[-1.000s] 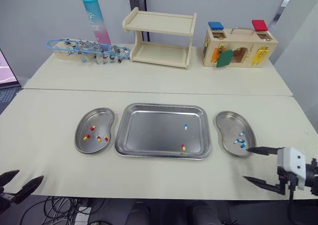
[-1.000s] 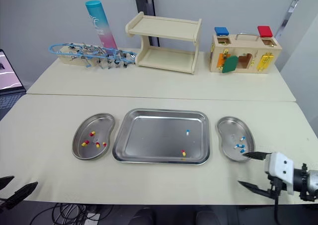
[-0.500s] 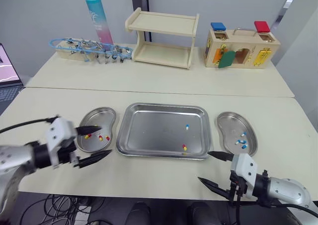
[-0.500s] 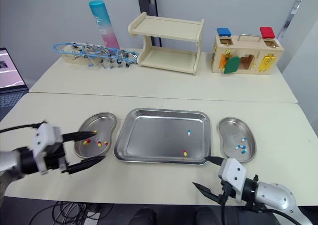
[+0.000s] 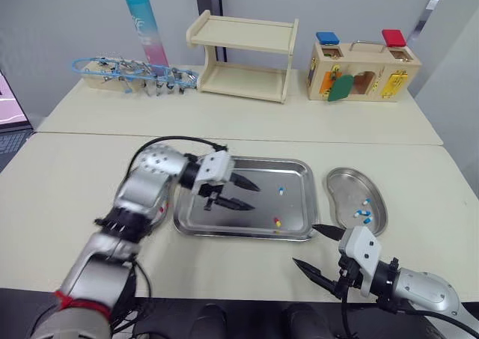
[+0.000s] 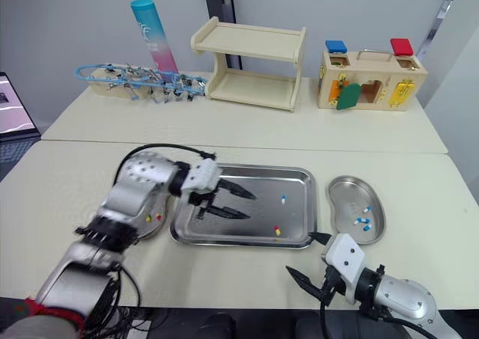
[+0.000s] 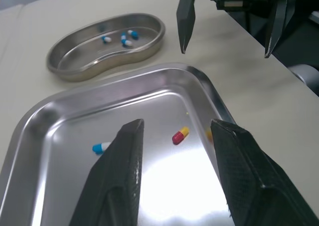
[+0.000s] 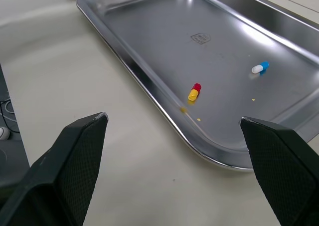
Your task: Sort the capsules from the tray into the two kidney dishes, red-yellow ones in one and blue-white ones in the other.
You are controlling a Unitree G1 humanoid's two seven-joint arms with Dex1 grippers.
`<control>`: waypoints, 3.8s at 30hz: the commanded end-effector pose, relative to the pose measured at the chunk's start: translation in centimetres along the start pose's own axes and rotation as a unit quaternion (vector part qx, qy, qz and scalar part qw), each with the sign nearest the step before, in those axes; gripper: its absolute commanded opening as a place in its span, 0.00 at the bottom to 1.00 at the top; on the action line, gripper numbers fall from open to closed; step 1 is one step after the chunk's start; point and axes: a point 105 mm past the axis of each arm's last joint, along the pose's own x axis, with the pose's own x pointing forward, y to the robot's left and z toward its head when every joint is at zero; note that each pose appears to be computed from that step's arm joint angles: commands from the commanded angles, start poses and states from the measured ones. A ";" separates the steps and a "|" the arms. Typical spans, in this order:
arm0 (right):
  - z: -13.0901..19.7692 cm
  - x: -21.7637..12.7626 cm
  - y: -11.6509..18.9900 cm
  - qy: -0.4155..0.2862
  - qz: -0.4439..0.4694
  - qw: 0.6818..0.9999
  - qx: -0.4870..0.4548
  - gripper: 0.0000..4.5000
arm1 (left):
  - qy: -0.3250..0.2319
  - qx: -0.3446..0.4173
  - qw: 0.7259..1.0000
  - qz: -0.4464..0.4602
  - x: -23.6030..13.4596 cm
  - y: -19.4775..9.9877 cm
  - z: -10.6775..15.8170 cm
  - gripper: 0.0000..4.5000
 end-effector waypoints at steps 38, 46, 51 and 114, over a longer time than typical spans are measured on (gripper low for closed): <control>0.5 -0.3 1.3 -0.003 -0.002 1.000 0.025 1.00 | 0.147 0.030 0.971 -0.186 7.0 -0.1 -5.0 0.01; 0.5 0.0 0.8 -0.005 0.006 1.000 0.016 1.00 | 0.104 0.021 0.989 -0.104 4.4 2.0 -3.4 0.01; 0.7 0.7 0.3 -0.011 0.021 1.000 0.002 1.00 | 0.044 -0.010 0.999 -0.012 0.7 3.1 -1.4 0.01; -1.7 -12.3 -12.8 0.145 -0.033 0.980 -0.131 1.00 | 0.100 -0.404 0.636 0.650 -22.8 -24.7 -7.1 1.00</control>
